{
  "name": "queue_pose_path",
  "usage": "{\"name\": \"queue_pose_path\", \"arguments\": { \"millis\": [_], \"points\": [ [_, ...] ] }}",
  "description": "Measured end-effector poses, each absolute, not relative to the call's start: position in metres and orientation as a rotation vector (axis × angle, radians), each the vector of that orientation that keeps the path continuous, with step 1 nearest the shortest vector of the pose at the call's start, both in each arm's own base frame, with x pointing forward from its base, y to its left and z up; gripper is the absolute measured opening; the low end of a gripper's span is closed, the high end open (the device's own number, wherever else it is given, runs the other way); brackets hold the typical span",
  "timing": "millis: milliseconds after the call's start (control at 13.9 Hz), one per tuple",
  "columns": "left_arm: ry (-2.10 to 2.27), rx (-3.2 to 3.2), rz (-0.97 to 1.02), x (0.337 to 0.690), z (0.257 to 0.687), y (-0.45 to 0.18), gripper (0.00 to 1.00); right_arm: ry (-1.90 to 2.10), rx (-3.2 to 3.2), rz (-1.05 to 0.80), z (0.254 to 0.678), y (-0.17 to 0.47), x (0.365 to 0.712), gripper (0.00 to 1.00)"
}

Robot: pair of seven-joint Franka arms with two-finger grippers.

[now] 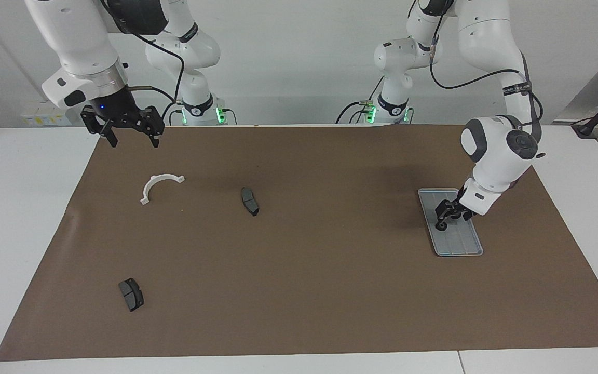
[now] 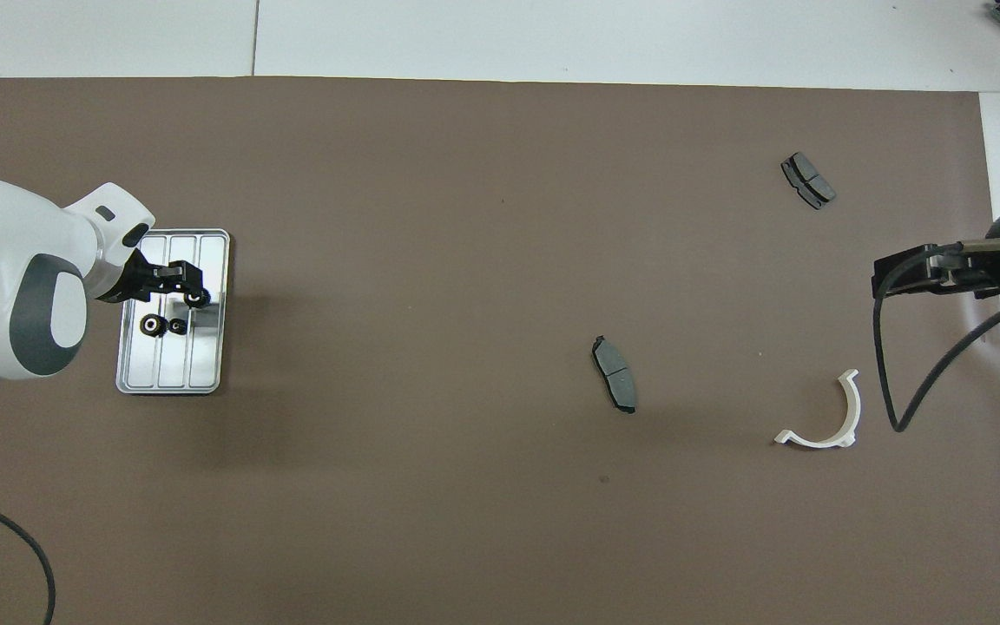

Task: Place bearing gear from tray to pile
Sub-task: 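Reach the left gripper into the tray and grasp a black gear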

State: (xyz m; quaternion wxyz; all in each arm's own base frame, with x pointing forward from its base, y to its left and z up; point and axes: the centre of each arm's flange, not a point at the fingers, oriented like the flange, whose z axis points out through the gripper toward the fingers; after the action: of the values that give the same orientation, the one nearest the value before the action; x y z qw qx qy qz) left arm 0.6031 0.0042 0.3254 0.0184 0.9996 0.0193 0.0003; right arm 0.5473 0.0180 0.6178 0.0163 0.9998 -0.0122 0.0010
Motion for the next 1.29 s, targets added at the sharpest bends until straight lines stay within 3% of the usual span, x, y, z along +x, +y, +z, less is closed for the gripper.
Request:
{"name": "queue_pose_path", "arguments": {
  "millis": [216,287,1293],
  "points": [
    [0.063,3.103,-0.011,0.603,0.320,0.003,0.68,-0.038,3.109,0.003,0.618,0.018,0.547,1.00],
    [0.058,3.103,-0.014,0.603,0.319,0.000,0.61,-0.038,3.109,0.003,0.618,0.018,0.547,1.00],
    [0.064,3.103,-0.010,0.599,0.306,-0.018,0.46,-0.038,3.109,0.003,0.618,0.018,0.547,1.00]
  ]
}}
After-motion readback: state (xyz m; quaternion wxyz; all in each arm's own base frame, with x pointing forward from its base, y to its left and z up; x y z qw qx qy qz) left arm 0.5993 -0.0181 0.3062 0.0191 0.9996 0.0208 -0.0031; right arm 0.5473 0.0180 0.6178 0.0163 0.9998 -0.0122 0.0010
